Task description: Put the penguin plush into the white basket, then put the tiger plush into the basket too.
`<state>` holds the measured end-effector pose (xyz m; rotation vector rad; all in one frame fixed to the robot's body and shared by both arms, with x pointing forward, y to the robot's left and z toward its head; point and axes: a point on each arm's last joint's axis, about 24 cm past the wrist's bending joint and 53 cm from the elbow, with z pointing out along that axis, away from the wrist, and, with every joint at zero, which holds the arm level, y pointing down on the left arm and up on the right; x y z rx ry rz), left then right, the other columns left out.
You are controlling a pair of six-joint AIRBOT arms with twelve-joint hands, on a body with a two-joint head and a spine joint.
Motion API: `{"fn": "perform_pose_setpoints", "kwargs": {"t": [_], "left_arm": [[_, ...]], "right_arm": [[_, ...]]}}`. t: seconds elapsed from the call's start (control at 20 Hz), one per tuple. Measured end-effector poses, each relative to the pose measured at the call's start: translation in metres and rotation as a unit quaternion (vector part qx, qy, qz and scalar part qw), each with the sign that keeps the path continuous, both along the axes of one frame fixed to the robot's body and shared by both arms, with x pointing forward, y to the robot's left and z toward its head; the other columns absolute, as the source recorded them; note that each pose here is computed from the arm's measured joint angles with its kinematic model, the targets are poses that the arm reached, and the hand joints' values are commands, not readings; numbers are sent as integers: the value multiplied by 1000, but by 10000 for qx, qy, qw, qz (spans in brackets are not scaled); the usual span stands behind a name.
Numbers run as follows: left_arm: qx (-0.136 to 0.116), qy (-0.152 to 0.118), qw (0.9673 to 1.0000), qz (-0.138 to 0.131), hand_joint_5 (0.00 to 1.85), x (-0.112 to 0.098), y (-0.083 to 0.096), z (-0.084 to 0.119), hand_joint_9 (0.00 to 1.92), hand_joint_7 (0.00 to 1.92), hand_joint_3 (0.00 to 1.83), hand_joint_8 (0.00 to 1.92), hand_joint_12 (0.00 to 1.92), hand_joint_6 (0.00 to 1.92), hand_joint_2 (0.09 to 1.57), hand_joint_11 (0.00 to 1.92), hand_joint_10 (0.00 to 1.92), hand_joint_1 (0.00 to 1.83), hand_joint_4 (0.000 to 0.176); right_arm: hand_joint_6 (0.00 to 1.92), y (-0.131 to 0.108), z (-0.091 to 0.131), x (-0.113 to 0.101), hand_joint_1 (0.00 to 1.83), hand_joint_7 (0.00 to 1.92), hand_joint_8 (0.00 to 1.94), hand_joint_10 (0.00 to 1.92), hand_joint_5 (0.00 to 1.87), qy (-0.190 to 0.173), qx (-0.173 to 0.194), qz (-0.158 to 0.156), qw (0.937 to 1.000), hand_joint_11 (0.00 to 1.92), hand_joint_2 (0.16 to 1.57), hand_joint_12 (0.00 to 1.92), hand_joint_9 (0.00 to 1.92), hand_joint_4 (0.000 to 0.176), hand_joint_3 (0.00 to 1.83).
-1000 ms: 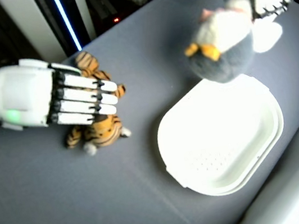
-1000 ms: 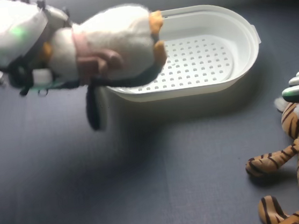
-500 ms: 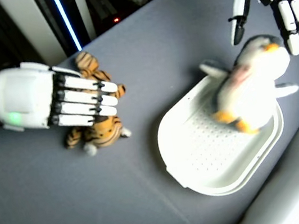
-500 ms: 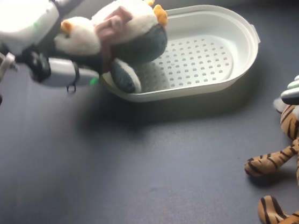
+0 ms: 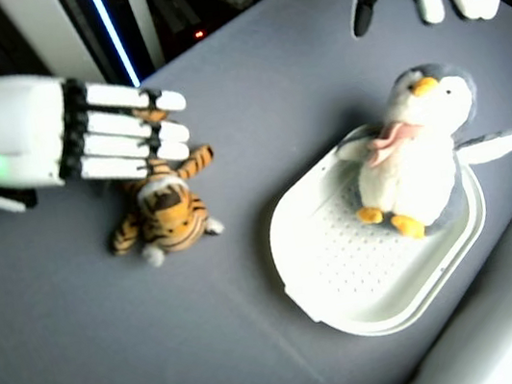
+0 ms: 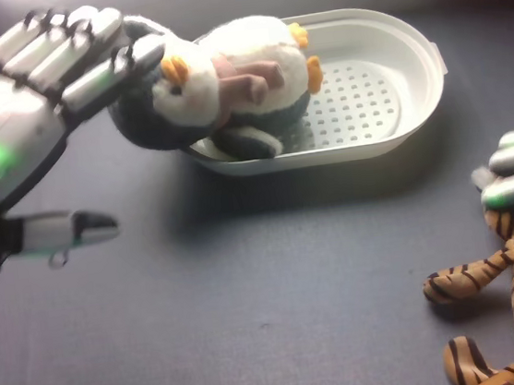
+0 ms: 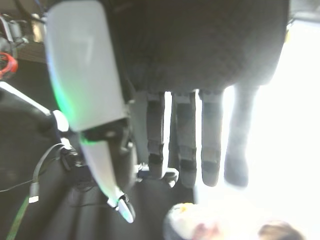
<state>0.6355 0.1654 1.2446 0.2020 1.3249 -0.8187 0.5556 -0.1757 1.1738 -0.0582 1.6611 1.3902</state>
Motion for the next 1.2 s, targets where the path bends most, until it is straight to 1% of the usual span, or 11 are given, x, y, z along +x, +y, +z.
{"fn": "perform_pose_setpoints", "kwargs": {"t": [0.35, 0.4, 0.45, 0.55, 0.6, 0.65, 0.7, 0.75, 1.05, 1.15, 1.2], "left_arm": [[24, -161, 9997, -180, 3, -22, -1, 3, 0, 0, 3, 0, 327, 0, 815, 0, 0, 852, 176], [-836, 479, 9942, -468, 0, -22, 0, 4, 3, 0, 8, 0, 333, 0, 828, 0, 1, 858, 176], [-852, 448, 9941, -504, 0, -24, -3, 5, 3, 0, 8, 0, 333, 0, 828, 0, 1, 858, 176], [-837, 442, 9943, -492, 22, -24, -2, 5, 10, 0, 4, 0, 335, 8, 824, 0, 4, 842, 176], [-846, 448, 9942, -486, 22, -24, -2, 5, 10, 0, 4, 0, 335, 8, 824, 0, 4, 842, 176], [-855, 430, 9942, -489, 36, -24, -2, 6, 12, 0, 2, 0, 385, 3, 834, 0, 1, 845, 158], [-853, 428, 9942, -495, 36, -24, -2, 6, 12, 0, 2, 0, 385, 3, 834, 0, 1, 845, 158], [-851, 428, 9942, -493, 47, -24, -2, 5, 3, 0, 3, 0, 390, 5, 839, 0, 0, 872, 169], [-901, 452, 9939, -439, 93, -26, 3, 2, 8, 6, 0, 1, 409, 5, 826, 0, 1, 903, 166], [-923, 444, 9937, -446, 112, -27, 3, 2, 7, 15, 0, 2, 447, 6, 825, 0, 0, 911, 162], [-941, 436, 9936, -451, 113, -27, 3, 3, 16, 20, 0, 2, 473, 3, 822, 0, 2, 911, 163]], "right_arm": [[6, -17, -56, 8, 1199, 235, 9, 11, 363, 722, -1050, -71, 9918, 385, 1140, 62, 264, 170, 1], [10, -20, -64, 12, 1256, 252, 12, 15, 378, 780, -1140, -133, 9903, 408, 1114, 75, 283, 168, 0], [10, -23, -72, 14, 1256, 252, 12, 15, 378, 853, -1231, -180, 9886, 408, 1114, 75, 283, 168, 0], [2, -19, -81, 18, 1373, 371, 2, 14, 497, 904, -1319, -159, 9870, 455, 1116, 174, 460, 104, 0], [2, -16, -81, 20, 1373, 371, 2, 14, 497, 881, -1303, -140, 9875, 455, 1116, 174, 460, 104, 0], [19, -11, -82, 24, 1446, 586, 1171, 1248, 816, 855, -1275, -135, 9881, 428, 1247, 950, 713, 0, 0], [19, -7, -83, 26, 1446, 586, 1171, 1248, 816, 844, -1246, -126, 9885, 428, 1247, 950, 713, 0, 0], [1123, -3, -82, 28, 1337, 599, 1488, 1491, 833, 825, -1200, -101, 9893, 570, 1231, 1189, 713, 0, 3], [1020, 0, -44, 41, 1207, 759, 1333, 1407, 976, 438, -613, -237, 9969, 738, 1174, 1592, 723, 0, 0], [1047, 2, -6, 53, 1209, 710, 1351, 1201, 973, -76, -187, -350, 9992, 669, 1187, 1565, 693, 0, 0], [942, 2, 14, 60, 1222, 752, 1319, 1050, 1023, -376, -12, -404, 9985, 581, 1166, 1296, 726, 0, 0]]}}
